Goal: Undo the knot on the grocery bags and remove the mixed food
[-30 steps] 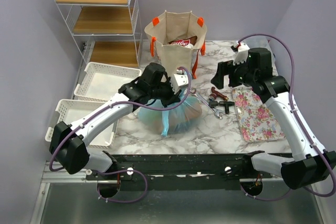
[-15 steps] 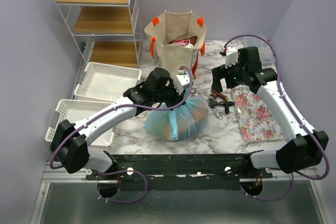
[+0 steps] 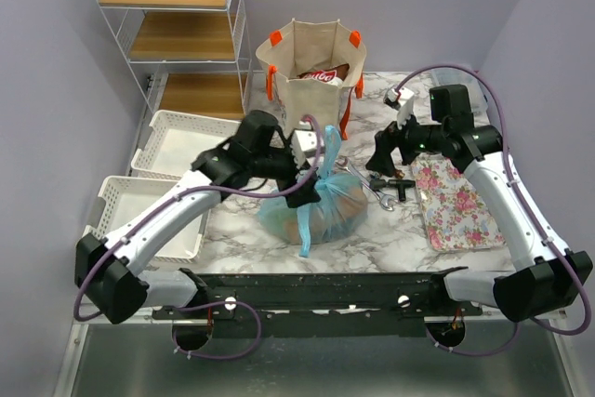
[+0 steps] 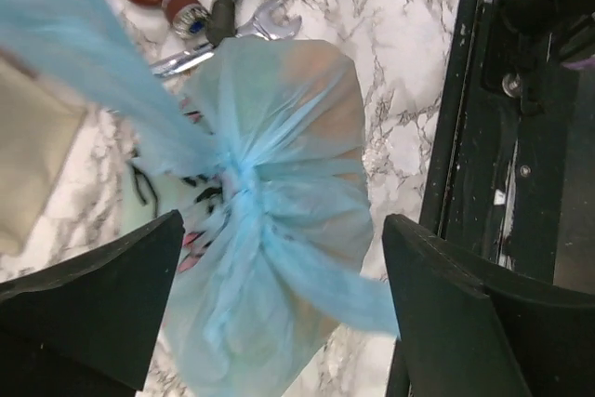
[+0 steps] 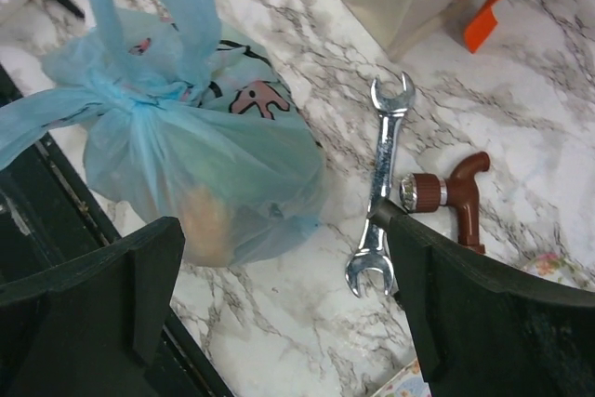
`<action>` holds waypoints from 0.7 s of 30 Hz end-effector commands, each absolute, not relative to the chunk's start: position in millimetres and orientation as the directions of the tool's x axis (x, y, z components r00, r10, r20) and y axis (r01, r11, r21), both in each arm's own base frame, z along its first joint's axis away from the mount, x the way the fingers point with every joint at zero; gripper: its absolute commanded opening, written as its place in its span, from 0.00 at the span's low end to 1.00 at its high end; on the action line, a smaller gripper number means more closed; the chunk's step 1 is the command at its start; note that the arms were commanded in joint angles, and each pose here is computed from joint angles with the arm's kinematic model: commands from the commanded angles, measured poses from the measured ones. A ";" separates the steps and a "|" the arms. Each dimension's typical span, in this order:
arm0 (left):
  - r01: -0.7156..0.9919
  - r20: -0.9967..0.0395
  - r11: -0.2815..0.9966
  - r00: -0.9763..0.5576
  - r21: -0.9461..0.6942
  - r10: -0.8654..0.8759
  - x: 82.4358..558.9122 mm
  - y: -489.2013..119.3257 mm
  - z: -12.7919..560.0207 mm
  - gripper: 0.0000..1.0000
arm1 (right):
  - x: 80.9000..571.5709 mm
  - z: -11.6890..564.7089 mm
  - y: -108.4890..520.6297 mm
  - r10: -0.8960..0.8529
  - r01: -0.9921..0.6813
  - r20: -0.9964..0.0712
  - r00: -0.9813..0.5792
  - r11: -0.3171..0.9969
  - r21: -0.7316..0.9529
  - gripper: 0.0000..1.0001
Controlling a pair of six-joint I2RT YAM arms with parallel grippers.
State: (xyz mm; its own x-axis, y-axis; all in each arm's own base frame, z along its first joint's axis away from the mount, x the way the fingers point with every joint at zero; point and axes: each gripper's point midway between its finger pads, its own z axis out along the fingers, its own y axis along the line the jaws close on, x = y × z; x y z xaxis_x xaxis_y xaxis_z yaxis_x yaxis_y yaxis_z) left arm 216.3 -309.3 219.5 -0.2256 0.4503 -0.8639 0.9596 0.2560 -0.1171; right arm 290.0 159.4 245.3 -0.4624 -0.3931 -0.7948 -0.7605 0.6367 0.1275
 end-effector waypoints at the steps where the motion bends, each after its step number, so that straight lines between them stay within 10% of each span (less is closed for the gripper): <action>1: 0.978 -0.891 0.151 -0.192 -0.141 0.412 206.7 -260.9 265.2 0.89 | 272.1 260.0 179.5 -0.376 -0.841 -0.841 -0.389 0.518 0.157 0.99; 9: 0.994 -0.896 0.052 0.062 0.094 0.441 224.9 -223.8 265.1 0.63 | 252.4 261.4 229.7 -0.412 -0.937 -0.888 -0.204 0.344 0.056 0.77; 21: 0.980 -0.872 -0.088 0.198 0.177 0.448 235.7 -283.3 229.2 0.47 | 249.2 193.7 245.3 -0.563 -0.944 -0.826 -0.040 0.292 -0.154 0.62</action>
State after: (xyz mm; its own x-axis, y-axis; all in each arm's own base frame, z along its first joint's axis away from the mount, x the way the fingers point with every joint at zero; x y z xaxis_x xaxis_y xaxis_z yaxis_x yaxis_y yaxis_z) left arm 238.2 -262.1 245.5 0.1090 0.4436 -0.8896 0.9925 0.0007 0.1219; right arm 230.3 258.8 212.7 -0.1414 -0.5170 -0.8442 -0.9695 0.2448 0.0125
